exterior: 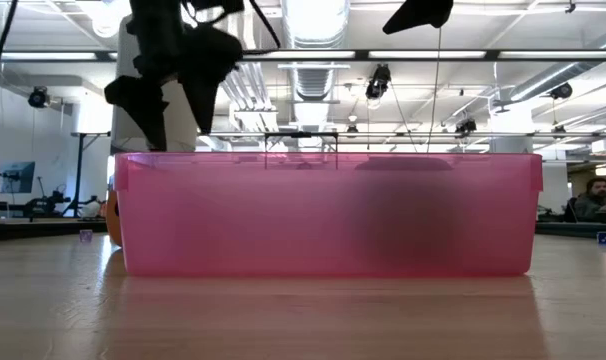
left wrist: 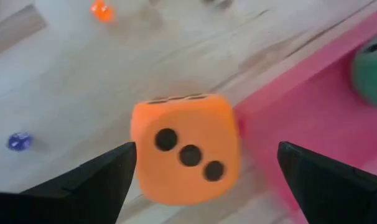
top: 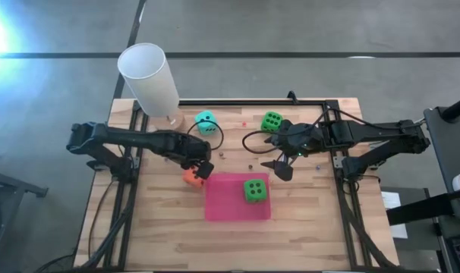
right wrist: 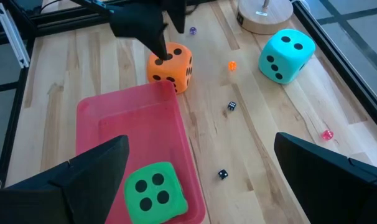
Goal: Pick & Place Dice
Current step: Put the large orange dice into the pink bin
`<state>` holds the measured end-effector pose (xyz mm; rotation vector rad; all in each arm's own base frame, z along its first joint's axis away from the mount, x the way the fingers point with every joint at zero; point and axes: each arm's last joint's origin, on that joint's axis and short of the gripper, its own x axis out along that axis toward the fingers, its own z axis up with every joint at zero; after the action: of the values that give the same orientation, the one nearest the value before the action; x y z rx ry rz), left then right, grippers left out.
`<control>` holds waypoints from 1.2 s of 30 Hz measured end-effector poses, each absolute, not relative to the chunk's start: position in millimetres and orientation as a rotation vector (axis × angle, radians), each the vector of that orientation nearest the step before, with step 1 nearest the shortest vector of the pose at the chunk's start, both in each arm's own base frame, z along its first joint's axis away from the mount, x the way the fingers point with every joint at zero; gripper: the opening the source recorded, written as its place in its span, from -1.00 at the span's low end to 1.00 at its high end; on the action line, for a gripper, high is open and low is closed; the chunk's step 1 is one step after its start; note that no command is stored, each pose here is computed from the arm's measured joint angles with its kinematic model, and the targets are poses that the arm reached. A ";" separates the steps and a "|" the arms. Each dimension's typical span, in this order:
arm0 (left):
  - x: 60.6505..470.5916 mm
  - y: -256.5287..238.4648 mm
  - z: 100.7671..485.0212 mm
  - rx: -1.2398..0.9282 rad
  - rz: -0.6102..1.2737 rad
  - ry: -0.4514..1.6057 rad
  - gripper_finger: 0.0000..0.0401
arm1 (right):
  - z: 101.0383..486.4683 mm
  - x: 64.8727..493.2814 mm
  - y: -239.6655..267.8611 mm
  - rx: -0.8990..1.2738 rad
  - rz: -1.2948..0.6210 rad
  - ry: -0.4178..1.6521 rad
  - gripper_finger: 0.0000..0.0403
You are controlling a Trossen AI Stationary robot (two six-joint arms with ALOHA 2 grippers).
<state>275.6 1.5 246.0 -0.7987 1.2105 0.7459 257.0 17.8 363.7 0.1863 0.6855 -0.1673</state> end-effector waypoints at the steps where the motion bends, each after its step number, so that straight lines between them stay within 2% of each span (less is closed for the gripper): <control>1: 274.5 2.1 242.9 -0.786 0.765 1.240 0.94 | 363.8 257.0 17.8 0.186 -0.167 0.685 0.99; 11: 270.8 -2.2 238.9 -0.736 0.764 1.291 0.99 | 363.8 257.0 17.8 0.187 -0.167 0.685 0.99; 21: 264.2 -6.9 203.0 -0.811 0.658 1.237 0.99 | 363.8 257.0 17.7 0.186 -0.167 0.685 0.99; 36: 250.3 -5.7 201.1 -0.769 0.710 1.325 0.99 | 363.8 257.0 17.7 0.187 -0.167 0.685 0.99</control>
<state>250.3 -5.7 201.1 -0.7687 1.3252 0.7103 257.0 17.7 363.8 0.1868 0.6849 -0.1671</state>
